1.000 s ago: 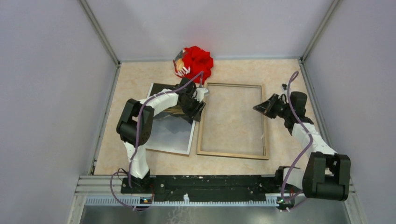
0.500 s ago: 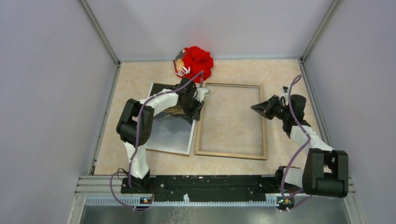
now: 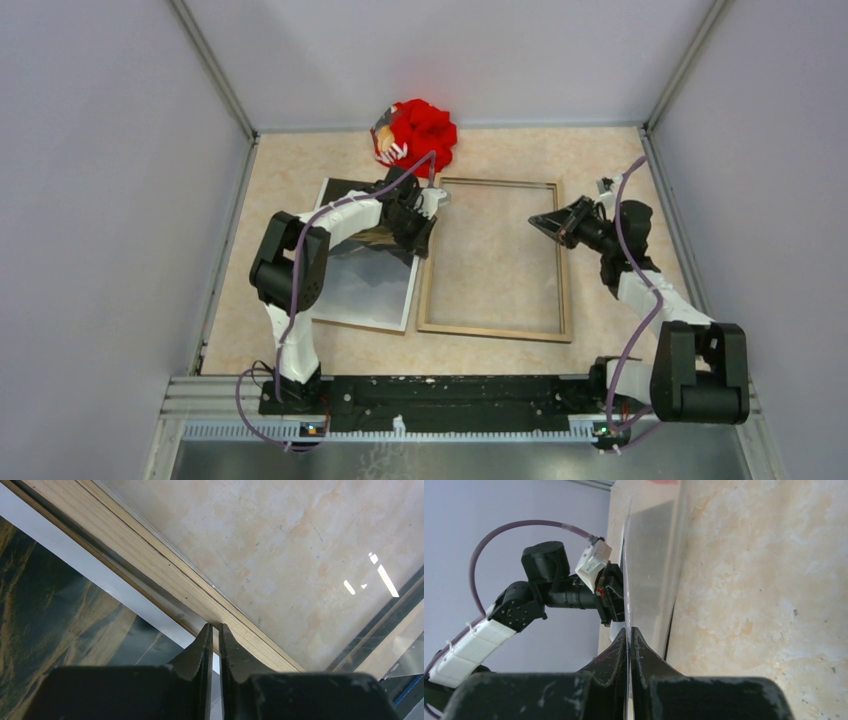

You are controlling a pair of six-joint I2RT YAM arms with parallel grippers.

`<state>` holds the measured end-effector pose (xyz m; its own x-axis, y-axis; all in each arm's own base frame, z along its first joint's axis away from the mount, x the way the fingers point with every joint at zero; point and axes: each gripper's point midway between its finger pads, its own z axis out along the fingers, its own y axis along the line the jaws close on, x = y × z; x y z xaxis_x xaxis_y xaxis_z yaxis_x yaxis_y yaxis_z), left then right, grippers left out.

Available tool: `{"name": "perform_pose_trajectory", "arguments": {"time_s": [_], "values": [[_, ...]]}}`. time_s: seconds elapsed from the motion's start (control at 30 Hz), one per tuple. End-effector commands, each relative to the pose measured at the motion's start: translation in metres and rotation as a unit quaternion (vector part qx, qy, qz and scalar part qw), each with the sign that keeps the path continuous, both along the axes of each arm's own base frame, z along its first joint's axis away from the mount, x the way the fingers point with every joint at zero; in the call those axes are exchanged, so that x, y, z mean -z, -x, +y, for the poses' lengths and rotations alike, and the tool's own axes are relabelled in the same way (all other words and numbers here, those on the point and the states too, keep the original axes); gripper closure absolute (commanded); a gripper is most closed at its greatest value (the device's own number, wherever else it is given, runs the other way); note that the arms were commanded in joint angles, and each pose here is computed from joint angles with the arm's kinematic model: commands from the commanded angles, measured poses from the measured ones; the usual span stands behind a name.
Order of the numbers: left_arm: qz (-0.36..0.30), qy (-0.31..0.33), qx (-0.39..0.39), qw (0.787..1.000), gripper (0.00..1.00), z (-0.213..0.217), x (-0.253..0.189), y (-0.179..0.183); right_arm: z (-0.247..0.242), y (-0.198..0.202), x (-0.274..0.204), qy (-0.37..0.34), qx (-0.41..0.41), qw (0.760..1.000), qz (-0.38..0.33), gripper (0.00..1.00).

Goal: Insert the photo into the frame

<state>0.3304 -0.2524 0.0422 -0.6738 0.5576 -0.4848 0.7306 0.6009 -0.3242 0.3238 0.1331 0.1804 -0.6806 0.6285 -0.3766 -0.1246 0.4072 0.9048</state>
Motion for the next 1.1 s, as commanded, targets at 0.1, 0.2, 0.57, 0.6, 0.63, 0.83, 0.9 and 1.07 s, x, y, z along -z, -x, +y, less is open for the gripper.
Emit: {"name": "perform_pose_trajectory", "arguments": {"time_s": [0.1,0.2,0.57,0.6,0.63,0.83,0.9,1.07], "values": [[0.001,0.007,-0.001,1.0,0.98,-0.002,0.004,-0.005,0.019,0.0,-0.025,-0.037,-0.02,0.998,-0.044,1.0],[0.005,0.006,-0.006,1.0,1.0,0.0,0.006,-0.006,0.027,0.003,-0.034,-0.036,-0.034,0.997,-0.06,1.0],[0.011,0.007,-0.013,1.0,1.0,0.004,0.008,-0.007,0.027,0.002,-0.018,-0.027,-0.036,0.998,-0.044,1.0],[0.011,0.007,-0.013,1.0,1.0,0.004,0.007,-0.007,0.027,0.002,-0.014,-0.025,-0.035,0.998,-0.041,1.0],[0.011,0.006,-0.014,1.0,1.0,0.004,0.007,-0.007,0.026,0.003,-0.01,-0.02,-0.033,0.999,-0.035,1.0],[0.009,0.003,-0.014,1.0,1.0,0.006,0.008,-0.007,0.016,0.004,0.007,0.026,-0.009,1.0,-0.014,1.0],[0.009,0.002,-0.014,1.0,1.0,0.007,0.008,-0.007,0.011,0.005,0.01,0.048,0.005,0.999,-0.005,1.0],[0.008,0.002,-0.015,1.0,1.0,0.006,0.008,-0.007,0.002,0.002,0.011,0.081,0.025,0.996,-0.005,0.96]]}}
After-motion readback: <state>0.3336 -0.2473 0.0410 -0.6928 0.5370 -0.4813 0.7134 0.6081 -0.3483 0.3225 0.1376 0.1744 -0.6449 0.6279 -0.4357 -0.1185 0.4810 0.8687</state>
